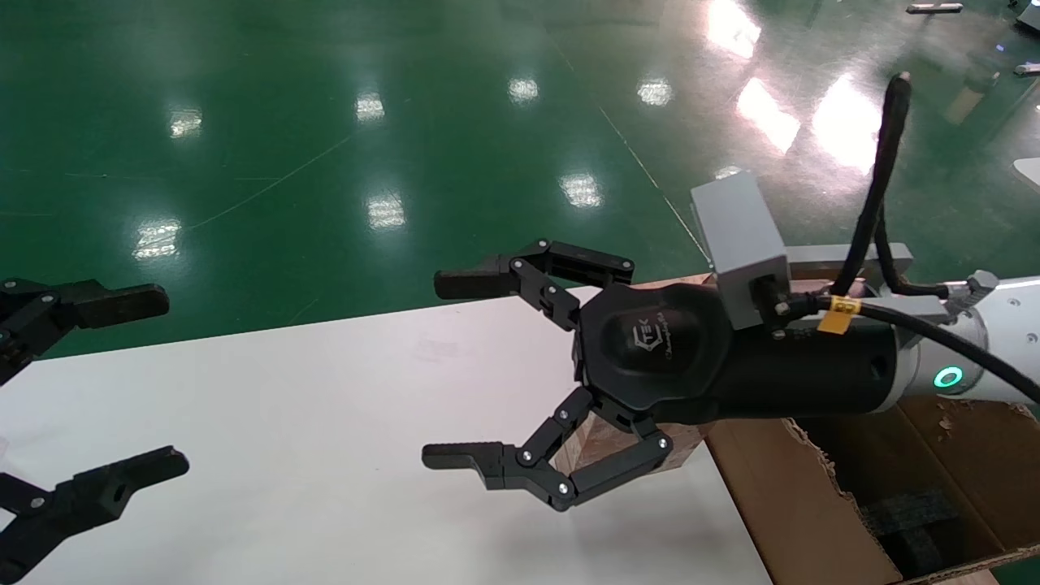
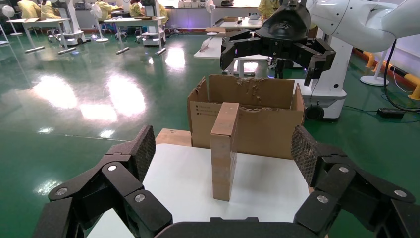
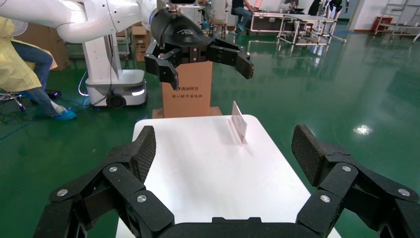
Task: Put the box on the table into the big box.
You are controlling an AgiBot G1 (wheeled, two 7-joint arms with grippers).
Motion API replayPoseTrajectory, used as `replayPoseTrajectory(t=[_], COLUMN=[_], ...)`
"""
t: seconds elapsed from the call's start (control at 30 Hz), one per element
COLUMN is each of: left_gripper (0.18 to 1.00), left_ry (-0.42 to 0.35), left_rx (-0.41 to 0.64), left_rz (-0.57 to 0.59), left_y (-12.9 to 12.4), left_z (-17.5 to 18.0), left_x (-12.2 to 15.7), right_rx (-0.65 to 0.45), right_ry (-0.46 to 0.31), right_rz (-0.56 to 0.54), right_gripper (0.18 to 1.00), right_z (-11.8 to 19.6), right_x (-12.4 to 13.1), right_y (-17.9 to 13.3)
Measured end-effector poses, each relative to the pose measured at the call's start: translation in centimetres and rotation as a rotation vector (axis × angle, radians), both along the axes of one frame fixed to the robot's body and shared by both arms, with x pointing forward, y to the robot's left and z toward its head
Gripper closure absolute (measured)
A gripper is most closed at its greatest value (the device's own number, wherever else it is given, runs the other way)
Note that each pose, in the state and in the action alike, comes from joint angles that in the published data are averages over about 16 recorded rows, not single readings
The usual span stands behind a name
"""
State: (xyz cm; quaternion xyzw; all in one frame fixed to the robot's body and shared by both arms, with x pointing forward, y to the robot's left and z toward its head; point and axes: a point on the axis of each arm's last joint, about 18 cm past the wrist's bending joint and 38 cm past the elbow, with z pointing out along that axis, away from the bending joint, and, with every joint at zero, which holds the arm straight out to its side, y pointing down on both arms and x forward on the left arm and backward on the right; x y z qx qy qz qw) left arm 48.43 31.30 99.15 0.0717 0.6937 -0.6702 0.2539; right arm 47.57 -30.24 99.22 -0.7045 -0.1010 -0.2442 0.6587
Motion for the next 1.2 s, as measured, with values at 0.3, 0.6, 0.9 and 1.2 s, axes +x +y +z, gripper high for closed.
replayPoseTrajectory(t=[0.3, 0.6, 0.9, 1.2], left_gripper=[0.184, 0.184, 0.194, 0.255], left_ry=[0.0, 0.0, 0.0, 0.0], left_rx=[0.0, 0.0, 0.0, 0.0], left_rz=[0.0, 0.0, 0.0, 0.0], left_y=[0.0, 0.0, 0.0, 0.0], left_z=[0.0, 0.0, 0.0, 0.0], left_x=[0.0, 0.0, 0.0, 0.0], right_rx=[0.0, -0.006, -0.078, -0.204], right_ry=[0.0, -0.003, -0.031, -0.082], right_rz=[0.0, -0.001, -0.018, -0.103], right_gripper=[0.178, 0.178, 0.178, 0.178], right_z=[0.0, 0.0, -0.5, -1.2], right_x=[0.0, 0.0, 0.3, 2.3], right_y=[0.0, 0.0, -0.4, -2.8])
